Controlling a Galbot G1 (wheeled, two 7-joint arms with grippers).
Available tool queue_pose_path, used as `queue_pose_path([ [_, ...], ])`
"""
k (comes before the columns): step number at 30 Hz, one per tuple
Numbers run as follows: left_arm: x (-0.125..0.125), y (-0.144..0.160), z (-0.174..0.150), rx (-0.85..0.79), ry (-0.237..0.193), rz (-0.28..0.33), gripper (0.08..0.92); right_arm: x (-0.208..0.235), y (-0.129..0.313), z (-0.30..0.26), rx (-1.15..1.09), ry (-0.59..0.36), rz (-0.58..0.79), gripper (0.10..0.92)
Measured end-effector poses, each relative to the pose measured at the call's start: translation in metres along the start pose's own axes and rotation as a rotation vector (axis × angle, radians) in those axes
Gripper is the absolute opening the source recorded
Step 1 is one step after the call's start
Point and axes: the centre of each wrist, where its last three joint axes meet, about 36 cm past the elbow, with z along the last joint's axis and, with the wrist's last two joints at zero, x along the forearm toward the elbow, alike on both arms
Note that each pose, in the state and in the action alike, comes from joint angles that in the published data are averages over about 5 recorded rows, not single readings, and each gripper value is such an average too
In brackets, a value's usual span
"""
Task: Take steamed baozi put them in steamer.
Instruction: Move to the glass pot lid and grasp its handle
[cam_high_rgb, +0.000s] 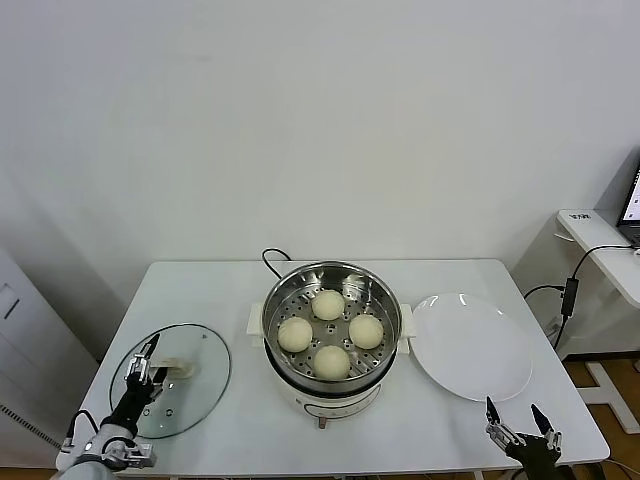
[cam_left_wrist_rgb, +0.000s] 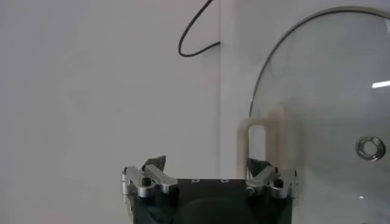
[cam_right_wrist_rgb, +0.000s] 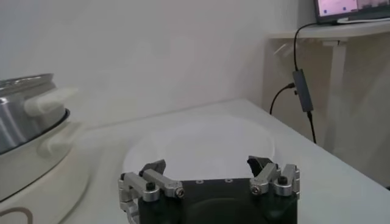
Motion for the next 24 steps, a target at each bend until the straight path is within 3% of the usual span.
queue_pose_path([
  [15, -0.002, -0.001, -0.008, 0.022, -0.006, -0.037, 0.385, 0.002, -0.002, -0.001, 0.001, -0.006, 0.005, 0.823],
  [24, 0.000, 0.024, -0.007, 0.025, 0.001, -0.078, 0.137, -0.002, 0.000, -0.005, 0.004, -0.009, -0.016, 0.823],
])
